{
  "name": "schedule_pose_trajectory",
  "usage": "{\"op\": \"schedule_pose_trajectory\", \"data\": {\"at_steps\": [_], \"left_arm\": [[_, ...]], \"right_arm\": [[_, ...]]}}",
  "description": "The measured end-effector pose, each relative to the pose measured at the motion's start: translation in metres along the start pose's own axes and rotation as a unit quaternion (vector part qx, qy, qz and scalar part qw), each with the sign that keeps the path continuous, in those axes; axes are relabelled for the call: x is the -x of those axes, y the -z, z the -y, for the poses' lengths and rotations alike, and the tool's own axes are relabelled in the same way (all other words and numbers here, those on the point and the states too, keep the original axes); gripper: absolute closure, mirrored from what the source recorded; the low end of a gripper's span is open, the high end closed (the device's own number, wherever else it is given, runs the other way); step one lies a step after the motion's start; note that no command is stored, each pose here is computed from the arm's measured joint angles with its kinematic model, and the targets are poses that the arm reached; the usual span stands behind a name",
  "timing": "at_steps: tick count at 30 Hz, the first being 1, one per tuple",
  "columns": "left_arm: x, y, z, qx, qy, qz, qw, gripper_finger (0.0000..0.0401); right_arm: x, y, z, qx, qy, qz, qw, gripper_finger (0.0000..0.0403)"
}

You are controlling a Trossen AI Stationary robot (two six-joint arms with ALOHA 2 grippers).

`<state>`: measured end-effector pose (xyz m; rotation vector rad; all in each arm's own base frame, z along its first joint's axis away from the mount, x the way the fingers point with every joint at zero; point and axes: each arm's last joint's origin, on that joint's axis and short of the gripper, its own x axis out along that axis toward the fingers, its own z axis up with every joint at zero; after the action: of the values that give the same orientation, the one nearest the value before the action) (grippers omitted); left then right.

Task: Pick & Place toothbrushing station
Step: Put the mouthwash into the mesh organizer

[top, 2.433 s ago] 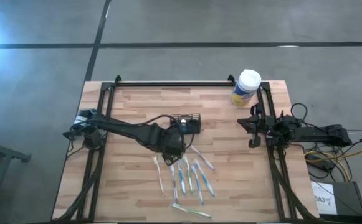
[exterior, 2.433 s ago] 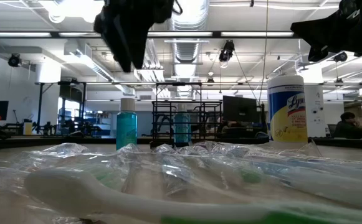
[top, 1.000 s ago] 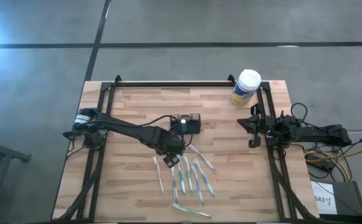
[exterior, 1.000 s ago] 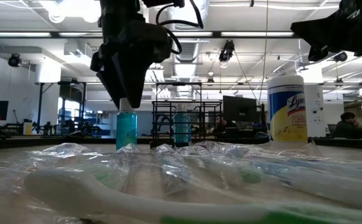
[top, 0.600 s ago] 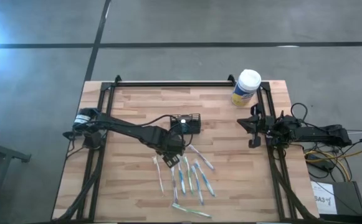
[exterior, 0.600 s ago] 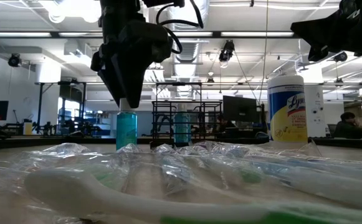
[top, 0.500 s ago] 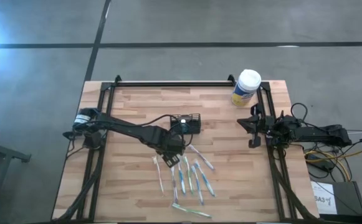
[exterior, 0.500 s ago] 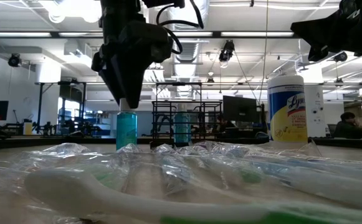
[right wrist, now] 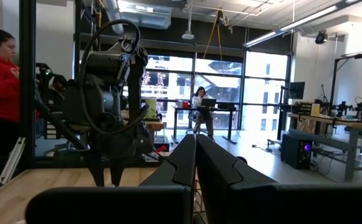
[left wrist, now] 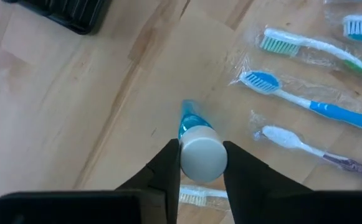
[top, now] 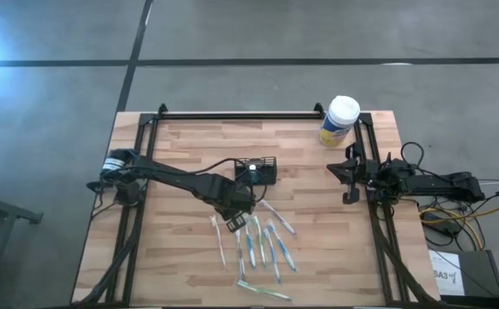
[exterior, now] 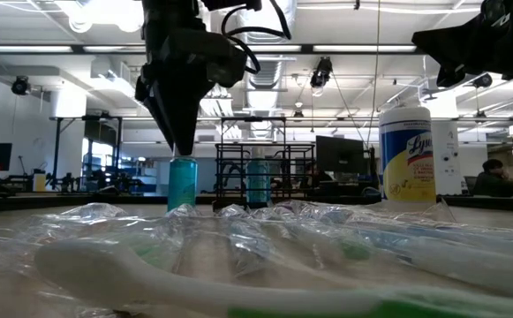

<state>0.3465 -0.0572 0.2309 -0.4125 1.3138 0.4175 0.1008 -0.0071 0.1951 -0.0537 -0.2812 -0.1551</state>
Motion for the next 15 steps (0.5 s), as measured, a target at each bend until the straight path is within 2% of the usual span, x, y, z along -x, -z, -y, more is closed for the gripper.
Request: {"op": "schedule_pose_trajectory", "data": {"at_steps": [6,11,15], "left_arm": [[0.011,-0.002,0.002,-0.066,0.008,-0.01,0.998,0.0304],[0.04,-0.003,0.001,-0.121,0.01,-0.002,0.993,0.0304],[0.071,0.004,-0.005,-0.183,0.01,0.039,0.982,0.0304]], "right_arm": [[0.0,0.0,0.0,0.003,0.0,0.0,1.0,0.0394],[0.0,0.0,0.0,0.004,0.0,0.0,1.0,0.0394],[0.0,0.0,0.0,0.004,0.0,0.0,1.0,0.0394]]}}
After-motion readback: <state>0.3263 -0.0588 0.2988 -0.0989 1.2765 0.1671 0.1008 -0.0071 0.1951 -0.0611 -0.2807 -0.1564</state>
